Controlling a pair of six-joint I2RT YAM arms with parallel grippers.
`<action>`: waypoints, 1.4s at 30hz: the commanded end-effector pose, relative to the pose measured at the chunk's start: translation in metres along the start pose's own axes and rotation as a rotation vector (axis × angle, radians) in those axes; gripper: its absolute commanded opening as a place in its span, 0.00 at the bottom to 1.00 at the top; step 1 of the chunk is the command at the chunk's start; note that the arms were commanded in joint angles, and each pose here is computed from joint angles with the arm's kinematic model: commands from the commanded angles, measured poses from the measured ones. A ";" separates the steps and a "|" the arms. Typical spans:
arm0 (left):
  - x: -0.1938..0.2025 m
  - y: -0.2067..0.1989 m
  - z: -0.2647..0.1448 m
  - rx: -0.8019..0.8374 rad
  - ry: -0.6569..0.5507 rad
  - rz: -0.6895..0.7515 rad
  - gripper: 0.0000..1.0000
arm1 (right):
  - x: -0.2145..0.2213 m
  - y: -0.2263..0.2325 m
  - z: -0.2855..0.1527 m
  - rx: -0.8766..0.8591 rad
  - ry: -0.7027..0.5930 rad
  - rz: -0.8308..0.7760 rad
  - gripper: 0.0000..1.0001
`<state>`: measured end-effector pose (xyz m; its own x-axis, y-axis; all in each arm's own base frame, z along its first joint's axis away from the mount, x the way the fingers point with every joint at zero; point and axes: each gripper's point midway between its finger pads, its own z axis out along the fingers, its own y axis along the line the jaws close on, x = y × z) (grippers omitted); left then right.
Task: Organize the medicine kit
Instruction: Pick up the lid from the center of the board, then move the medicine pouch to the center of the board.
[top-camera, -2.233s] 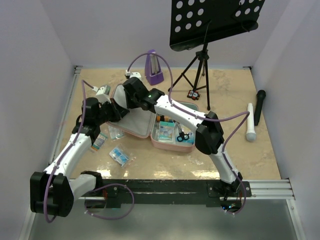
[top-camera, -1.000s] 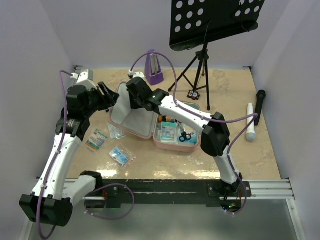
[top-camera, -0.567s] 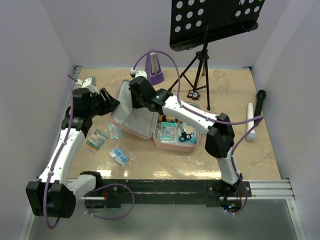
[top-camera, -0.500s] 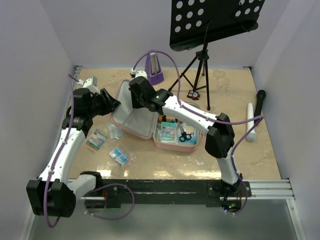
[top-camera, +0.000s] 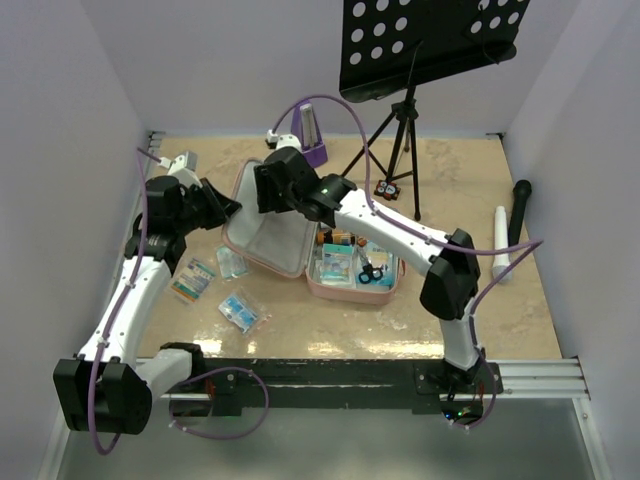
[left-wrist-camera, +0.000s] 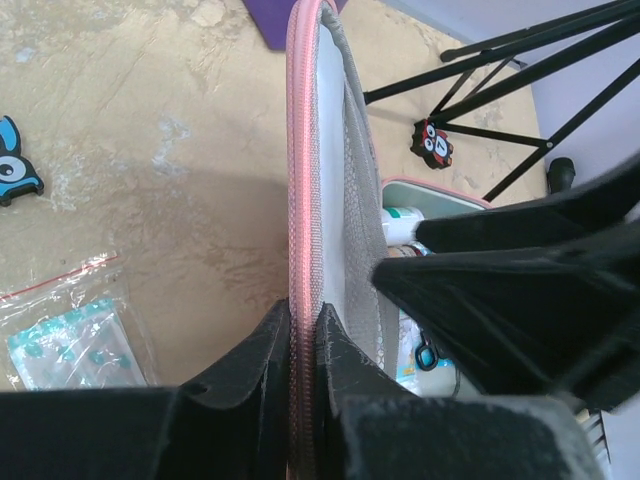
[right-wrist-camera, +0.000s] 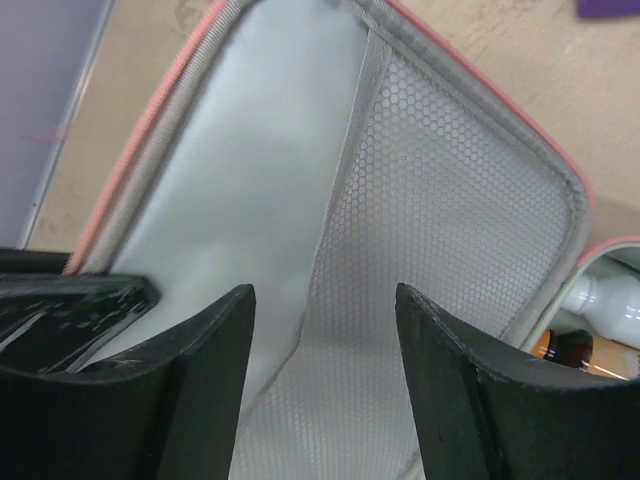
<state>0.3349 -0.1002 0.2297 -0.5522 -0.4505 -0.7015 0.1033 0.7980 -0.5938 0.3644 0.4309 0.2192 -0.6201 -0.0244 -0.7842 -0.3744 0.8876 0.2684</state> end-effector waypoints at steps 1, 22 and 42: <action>-0.017 -0.019 -0.008 0.063 -0.042 0.032 0.00 | -0.045 0.003 -0.060 -0.037 -0.113 0.037 0.63; -0.032 -0.037 -0.032 0.093 -0.112 0.048 0.00 | 0.069 -0.004 -0.155 -0.250 -0.177 -0.059 0.51; -0.024 -0.012 -0.044 -0.037 -0.167 -0.016 0.00 | 0.204 0.102 -0.099 -0.406 -0.075 -0.342 0.65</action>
<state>0.3045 -0.0870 0.2593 -0.4727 -0.4880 -0.7338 0.0712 0.8088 -0.5837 0.1287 0.4461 0.1265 -0.4283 -0.2937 -0.8546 -0.7740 0.6074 0.1792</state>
